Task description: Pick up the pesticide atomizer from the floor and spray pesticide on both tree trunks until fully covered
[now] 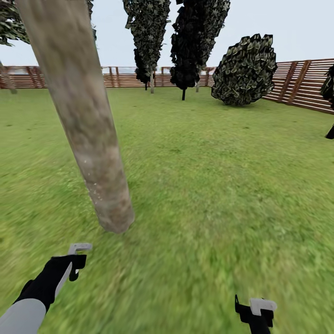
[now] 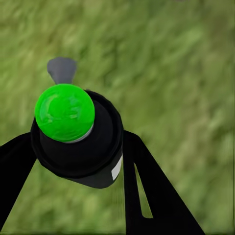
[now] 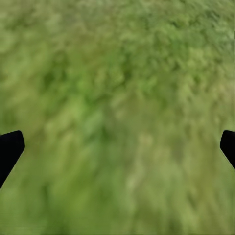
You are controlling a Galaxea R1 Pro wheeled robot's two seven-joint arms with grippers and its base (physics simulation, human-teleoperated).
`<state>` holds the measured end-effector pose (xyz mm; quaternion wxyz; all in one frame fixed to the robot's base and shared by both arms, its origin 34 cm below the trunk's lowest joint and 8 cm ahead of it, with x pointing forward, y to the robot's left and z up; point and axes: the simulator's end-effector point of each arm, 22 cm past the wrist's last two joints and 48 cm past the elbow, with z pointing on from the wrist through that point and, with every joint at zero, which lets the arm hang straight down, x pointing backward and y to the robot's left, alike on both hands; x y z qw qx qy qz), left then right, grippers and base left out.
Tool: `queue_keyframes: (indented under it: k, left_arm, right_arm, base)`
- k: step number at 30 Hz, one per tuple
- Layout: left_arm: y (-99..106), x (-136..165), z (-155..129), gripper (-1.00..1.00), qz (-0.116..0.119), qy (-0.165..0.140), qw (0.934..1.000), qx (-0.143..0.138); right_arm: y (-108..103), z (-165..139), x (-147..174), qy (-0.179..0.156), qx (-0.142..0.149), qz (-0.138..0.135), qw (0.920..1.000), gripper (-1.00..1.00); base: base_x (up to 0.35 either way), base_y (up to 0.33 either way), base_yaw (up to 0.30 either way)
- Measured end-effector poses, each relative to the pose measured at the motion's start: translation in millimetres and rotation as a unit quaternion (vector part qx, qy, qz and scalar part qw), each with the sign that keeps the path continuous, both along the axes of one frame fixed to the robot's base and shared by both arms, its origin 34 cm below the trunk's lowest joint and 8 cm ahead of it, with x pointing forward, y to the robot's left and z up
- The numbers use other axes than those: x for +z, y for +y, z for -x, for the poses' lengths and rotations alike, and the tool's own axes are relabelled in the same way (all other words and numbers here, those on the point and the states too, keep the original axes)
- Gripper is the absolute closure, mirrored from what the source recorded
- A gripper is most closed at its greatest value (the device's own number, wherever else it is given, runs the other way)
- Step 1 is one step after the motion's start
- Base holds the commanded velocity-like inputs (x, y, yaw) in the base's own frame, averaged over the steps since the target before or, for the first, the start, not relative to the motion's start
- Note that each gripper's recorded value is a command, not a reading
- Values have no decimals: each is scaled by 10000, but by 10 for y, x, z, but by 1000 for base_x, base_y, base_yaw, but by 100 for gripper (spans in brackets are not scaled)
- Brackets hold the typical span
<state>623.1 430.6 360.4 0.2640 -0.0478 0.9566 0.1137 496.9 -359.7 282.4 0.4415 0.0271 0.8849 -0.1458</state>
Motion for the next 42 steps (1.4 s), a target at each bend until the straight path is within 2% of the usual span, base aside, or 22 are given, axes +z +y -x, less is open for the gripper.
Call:
queue_keyframes:
  k: [6, 10, 14, 17, 27, 35, 42]
  left_arm:
    - [33, -22, 41, 100, -83, 37, 9999, 71]
    - [-145, -58, 22, 100, -17, 33, 10000, 36]
    - [-156, -62, 35, 100, -151, 35, 9998, 142]
    - [-129, -130, 152, 100, -231, 123, 9995, 199]
    - [-167, -213, 258, 100, -185, 209, 9994, 202]
    - [-288, -239, 251, 100, -118, 212, 9996, 169]
    - [-296, -234, 242, 100, -115, 205, 9996, 165]
  right_arm:
    - [9, -1, -1, 1, 11, -6, 10000, -100]
    - [9, -1, -1, 1, 10, -6, 10000, -100]
    - [18, -2, -3, 1, 13, -12, 10000, -100]
    - [30, -2, -4, 1, 14, -21, 10000, -100]
    - [32, -3, -4, -2, 15, -21, 10000, -100]
    - [34, -4, -3, -4, 21, -20, 10000, -100]
    - [35, -5, -2, -6, 22, -21, 10000, -100]
  base:
    - [182, -214, 8]
    - [161, -235, 0]
    - [53, -265, 2]
    - [75, -260, 196]
    - [238, -188, 191]
    - [23, -270, 20]
    - [104, -264, 247]
